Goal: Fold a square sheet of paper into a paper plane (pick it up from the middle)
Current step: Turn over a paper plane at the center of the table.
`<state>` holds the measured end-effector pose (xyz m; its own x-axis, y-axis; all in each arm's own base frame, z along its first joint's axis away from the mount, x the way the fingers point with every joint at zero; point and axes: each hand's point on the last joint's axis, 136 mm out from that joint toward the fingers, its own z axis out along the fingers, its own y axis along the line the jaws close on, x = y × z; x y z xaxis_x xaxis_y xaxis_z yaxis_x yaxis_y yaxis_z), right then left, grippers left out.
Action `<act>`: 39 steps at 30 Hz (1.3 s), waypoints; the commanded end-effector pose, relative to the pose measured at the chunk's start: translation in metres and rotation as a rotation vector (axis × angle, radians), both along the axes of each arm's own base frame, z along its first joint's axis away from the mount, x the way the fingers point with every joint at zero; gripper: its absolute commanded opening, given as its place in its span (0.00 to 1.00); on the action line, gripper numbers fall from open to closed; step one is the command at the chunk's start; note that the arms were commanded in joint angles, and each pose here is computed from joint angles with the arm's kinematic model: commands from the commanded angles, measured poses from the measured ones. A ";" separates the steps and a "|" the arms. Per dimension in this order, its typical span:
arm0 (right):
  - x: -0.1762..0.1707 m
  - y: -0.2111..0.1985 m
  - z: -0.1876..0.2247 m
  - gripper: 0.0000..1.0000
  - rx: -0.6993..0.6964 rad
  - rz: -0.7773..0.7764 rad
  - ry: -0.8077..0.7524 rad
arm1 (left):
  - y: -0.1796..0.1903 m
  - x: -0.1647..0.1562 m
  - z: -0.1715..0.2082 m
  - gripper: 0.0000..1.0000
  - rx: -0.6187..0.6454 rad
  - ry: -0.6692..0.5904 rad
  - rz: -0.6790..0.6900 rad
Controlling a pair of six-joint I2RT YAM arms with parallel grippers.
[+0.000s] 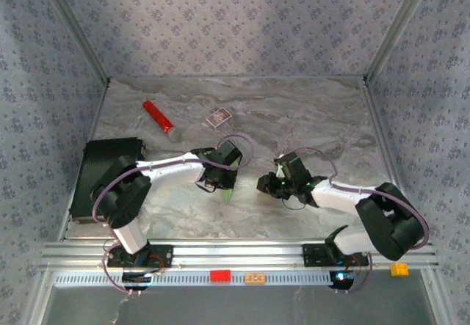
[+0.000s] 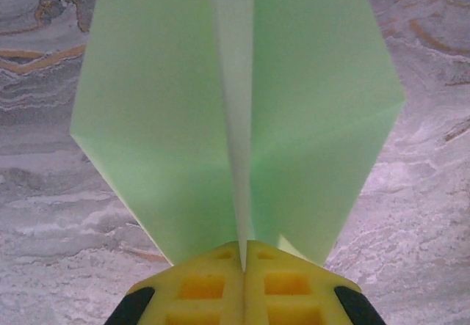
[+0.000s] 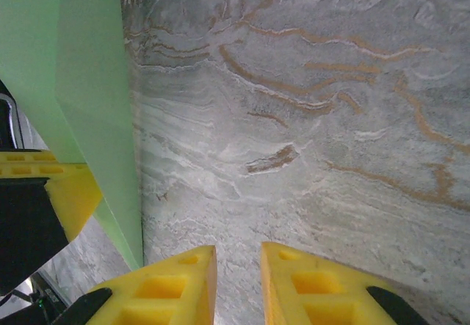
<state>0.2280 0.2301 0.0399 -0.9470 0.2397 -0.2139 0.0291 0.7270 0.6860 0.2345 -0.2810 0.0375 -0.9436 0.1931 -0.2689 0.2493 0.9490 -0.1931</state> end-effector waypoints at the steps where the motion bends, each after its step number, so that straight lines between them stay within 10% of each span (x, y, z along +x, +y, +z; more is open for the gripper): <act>1: 0.006 0.007 0.007 0.25 0.017 -0.001 -0.012 | 0.000 -0.003 -0.002 0.01 0.012 0.019 0.008; 29: 0.005 0.005 0.004 0.25 0.007 0.002 -0.008 | -0.006 -0.003 -0.007 0.11 0.019 0.048 0.002; 39: 0.004 0.005 0.003 0.25 0.005 0.001 -0.008 | 0.005 -0.001 0.005 0.01 0.073 0.009 0.015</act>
<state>0.2283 0.2315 0.0391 -0.9476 0.2369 -0.2142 0.0266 0.7269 0.6862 0.2332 -0.2801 0.0298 -0.9532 0.1913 -0.2342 0.2335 0.9578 -0.1678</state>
